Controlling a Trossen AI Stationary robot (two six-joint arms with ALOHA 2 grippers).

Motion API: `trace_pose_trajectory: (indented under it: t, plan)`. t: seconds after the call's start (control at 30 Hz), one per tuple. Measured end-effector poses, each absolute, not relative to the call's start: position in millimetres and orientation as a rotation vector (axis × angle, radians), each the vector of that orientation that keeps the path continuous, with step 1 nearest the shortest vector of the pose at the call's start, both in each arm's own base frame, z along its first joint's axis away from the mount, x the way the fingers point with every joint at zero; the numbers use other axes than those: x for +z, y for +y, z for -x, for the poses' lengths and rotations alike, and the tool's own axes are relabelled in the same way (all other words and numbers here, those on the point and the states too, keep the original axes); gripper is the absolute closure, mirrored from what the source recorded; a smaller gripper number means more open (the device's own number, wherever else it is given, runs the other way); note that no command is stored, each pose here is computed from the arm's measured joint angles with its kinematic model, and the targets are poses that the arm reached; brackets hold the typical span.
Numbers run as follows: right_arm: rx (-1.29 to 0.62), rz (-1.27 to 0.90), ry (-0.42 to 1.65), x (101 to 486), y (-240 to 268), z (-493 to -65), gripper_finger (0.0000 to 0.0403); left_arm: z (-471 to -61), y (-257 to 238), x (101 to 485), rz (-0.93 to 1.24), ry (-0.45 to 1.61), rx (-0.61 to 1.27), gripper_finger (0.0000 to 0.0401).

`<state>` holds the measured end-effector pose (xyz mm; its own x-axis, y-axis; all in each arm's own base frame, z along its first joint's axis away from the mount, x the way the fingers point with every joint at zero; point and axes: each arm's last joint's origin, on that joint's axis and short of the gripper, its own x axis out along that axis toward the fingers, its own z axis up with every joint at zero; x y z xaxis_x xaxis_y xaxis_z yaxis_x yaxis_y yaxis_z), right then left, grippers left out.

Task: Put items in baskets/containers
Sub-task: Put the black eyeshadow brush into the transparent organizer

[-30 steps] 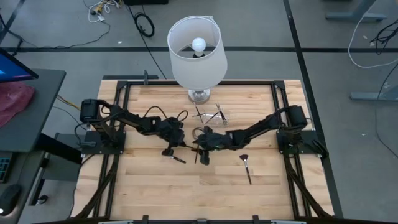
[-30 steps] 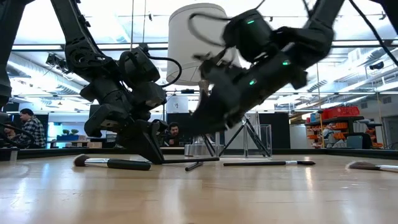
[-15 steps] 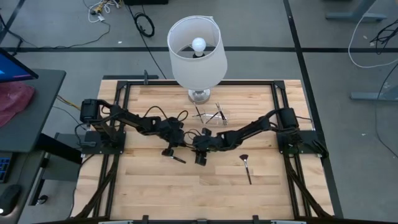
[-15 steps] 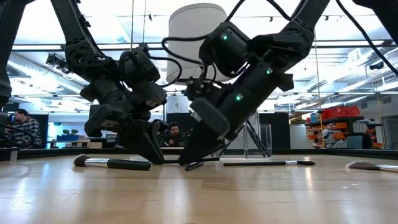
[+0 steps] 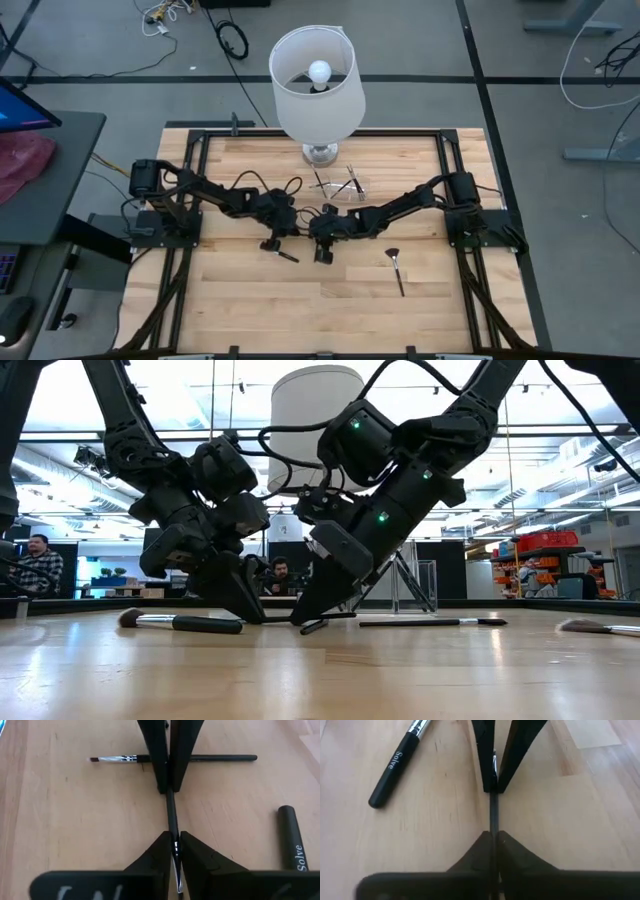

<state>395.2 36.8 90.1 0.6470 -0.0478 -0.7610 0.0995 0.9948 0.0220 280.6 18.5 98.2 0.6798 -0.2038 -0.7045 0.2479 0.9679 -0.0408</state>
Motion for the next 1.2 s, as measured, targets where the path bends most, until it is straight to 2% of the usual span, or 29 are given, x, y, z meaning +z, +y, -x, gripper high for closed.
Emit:
trace_pose_trajectory:
  t: [0.27, 0.5, 0.7, 0.9, 1.03, 1.2]
  plan:
    - [-0.169, -0.067, 0.761, 93, 42, -400, 0.0388, -281, 8, 110, -0.058, 0.753, -0.212, 0.0301]
    - [-0.162, -0.052, 0.748, 100, 47, -399, 0.0397, -279, -8, 131, -0.064, 0.699, -0.124, 0.0283]
    - [-0.173, -0.028, 0.719, 144, 50, -388, 0.0398, -274, -22, 154, -0.147, 0.62, -0.017, 0.0271]
    - [-0.369, 0.083, 0.801, 186, 57, -353, 0.0398, -266, -37, 178, -0.267, 0.519, 0.128, 0.0266]
    - [-0.526, 0.114, 0.875, 199, 58, -318, 0.0399, -257, -47, 200, -0.366, 0.429, 0.223, 0.0266]
    - [-0.669, 0.117, 0.728, 212, 58, -287, 0.0399, -251, -50, 217, -0.342, 0.342, 0.249, 0.0266]
